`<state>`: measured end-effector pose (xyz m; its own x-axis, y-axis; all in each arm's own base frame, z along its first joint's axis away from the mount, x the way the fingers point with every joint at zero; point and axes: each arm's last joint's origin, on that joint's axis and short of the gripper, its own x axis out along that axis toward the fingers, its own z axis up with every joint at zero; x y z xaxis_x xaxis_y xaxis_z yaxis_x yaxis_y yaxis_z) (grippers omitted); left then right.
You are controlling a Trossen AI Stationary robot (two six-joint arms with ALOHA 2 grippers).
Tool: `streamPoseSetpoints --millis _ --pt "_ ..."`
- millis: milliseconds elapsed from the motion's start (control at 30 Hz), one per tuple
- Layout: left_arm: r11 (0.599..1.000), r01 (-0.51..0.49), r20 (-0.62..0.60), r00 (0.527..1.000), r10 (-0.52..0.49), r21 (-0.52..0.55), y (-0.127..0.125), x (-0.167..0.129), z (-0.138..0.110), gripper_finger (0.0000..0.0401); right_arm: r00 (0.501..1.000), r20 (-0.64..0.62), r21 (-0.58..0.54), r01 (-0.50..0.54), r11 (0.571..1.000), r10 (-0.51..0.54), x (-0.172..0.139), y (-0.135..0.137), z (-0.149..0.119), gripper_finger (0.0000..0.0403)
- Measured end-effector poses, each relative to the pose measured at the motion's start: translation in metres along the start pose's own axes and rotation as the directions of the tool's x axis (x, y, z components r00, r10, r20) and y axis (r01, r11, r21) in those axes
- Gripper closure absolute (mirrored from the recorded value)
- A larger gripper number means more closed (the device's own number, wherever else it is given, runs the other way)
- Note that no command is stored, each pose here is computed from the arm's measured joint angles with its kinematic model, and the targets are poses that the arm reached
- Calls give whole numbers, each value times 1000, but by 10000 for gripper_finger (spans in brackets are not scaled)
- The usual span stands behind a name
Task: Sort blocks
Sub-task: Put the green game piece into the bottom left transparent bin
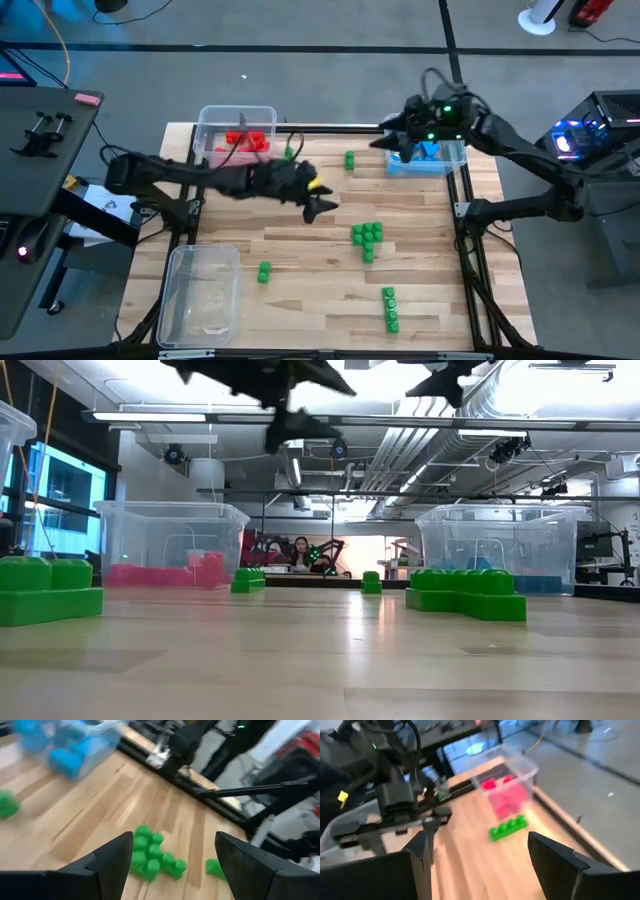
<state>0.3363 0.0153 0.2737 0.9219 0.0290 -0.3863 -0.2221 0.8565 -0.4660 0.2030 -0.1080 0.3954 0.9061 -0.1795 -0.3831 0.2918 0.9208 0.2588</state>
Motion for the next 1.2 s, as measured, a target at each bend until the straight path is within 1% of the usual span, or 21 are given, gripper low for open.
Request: streamPoseSetpoints --millis 67,133,200,233,300,400,467,533,633,700,767,833,900,1000,1067,1100,1133,1200 --pt "999 -37 10 999 37 0 -7 -10 -11 133 999 -40 3 -32 999 32 14 5 -3 188" --pt "997 -74 -7 997 74 24 -11 -20 -16 133 994 -88 26 -61 998 63 31 11 -8 188" --pt "991 -120 -69 990 123 53 -12 -28 -21 133 985 -143 58 -87 994 95 48 18 -15 188" --pt "986 -153 -123 980 159 60 -10 -31 -24 133 979 -167 73 -103 992 114 55 24 -19 188" --pt "972 -227 -241 942 233 51 -4 -38 -22 133 967 -205 105 -131 986 150 66 36 -25 188" --pt "950 -300 -423 852 308 88 1 -50 -15 133 956 -203 152 -183 971 212 76 59 -30 188" --pt "930 -350 -507 785 355 110 2 -56 -11 133 954 -158 193 -222 956 254 77 79 -29 188" --pt "913 -395 -566 733 379 99 1 -57 -8 133 956 -77 207 -262 943 283 74 100 -26 188" --pt "896 -437 -647 661 379 78 -3 -51 -7 133 954 14 216 -297 930 301 67 128 -26 188" --pt "891 -444 -687 617 383 98 -8 -42 -12 133 956 29 230 -290 929 291 62 142 -31 188" --pt "891 -433 -722 572 390 138 -17 -31 -22 133 964 41 237 -266 934 264 58 153 -35 188" --pt "895 -395 -755 518 402 206 -27 -23 -36 133 970 33 226 -243 944 241 54 163 -41 188" --pt "881 -375 -785 435 442 288 -34 -17 -54 133 973 21 213 -227 950 228 51 170 -47 188" --pt "840 -360 -810 285 512 405 -40 -13 -80 133 974 -8 191 -219 957 225 45 179 -54 188" --pt "812 -366 -815 197 546 455 -42 -13 -93 133 973 -37 171 -219 961 228 43 182 -58 188" --pt "800 -378 -816 168 553 465 -43 -12 -97 133 972 -55 159 -217 963 228 42 183 -61 188" --pt "798 -390 -824 147 547 460 -44 -11 -101 133 971 -75 142 -213 967 225 41 184 -63 188" --pt "809 -426 -855 136 501 406 -45 -6 -107 133 970 -115 101 -204 974 215 40 185 -68 188"
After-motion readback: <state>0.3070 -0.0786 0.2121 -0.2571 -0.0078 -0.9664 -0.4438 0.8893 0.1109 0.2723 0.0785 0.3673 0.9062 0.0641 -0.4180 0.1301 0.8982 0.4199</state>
